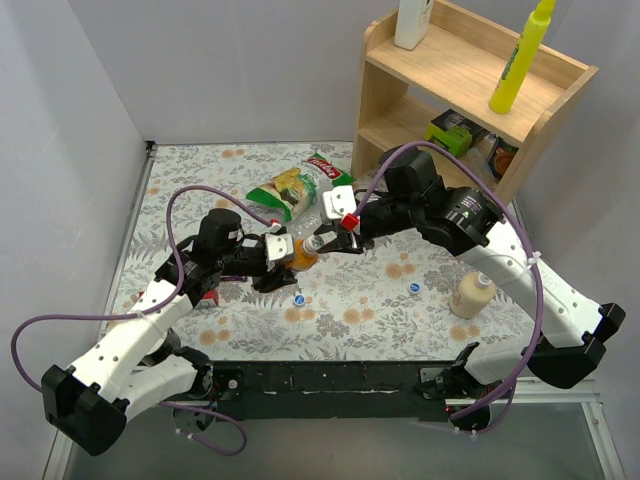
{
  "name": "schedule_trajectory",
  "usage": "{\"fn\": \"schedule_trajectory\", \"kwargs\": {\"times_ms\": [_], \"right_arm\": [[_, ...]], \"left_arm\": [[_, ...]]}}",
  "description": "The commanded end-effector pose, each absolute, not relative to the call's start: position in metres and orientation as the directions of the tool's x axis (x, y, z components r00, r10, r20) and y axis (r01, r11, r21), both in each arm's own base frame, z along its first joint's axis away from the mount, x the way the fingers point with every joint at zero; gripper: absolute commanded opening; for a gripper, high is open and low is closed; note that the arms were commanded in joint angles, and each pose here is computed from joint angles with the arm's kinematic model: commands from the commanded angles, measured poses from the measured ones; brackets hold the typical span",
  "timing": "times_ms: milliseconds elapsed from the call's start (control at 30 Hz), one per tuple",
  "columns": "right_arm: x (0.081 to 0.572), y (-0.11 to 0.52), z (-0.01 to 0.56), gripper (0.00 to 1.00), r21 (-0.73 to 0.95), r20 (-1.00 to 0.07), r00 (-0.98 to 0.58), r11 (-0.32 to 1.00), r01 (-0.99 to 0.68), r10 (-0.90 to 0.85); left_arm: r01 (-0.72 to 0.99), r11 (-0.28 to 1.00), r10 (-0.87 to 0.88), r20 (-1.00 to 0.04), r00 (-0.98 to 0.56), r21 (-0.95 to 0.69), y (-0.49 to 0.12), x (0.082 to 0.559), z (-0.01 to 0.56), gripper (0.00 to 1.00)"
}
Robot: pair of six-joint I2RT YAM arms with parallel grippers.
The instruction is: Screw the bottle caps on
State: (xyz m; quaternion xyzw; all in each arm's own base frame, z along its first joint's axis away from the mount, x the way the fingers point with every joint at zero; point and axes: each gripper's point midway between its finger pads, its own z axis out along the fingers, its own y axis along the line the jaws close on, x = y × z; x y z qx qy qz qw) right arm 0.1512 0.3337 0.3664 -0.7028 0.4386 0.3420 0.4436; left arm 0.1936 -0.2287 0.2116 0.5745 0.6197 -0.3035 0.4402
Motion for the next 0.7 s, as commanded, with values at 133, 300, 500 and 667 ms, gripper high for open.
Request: {"fn": "schedule_trajectory", "kwargs": {"times_ms": [133, 300, 500, 667], "right_arm": [[0.144, 0.335, 0.348, 0.20, -0.285, -0.853, 0.377, -0.283, -0.916, -0.361], [0.142, 0.333, 0.330, 0.19, -0.222, -0.855, 0.326, -0.283, -0.933, -0.404], [0.147, 0.334, 0.328, 0.19, -0.164, -0.878, 0.250, -0.235, -0.958, -0.408], [0.152, 0.337, 0.331, 0.19, -0.122, -0.902, 0.192, -0.197, -0.973, -0.387]], "left_arm": [[0.957, 0.169, 0.372, -0.914, 0.161, 0.238, -0.237, 0.200, 0.245, 0.00], [0.938, 0.242, 0.339, -0.927, 0.160, 0.250, -0.235, 0.207, 0.250, 0.00], [0.912, 0.281, 0.303, -0.930, 0.210, 0.298, -0.232, 0.209, 0.255, 0.00], [0.911, 0.281, 0.300, -0.929, 0.217, 0.303, -0.233, 0.209, 0.256, 0.00]]}}
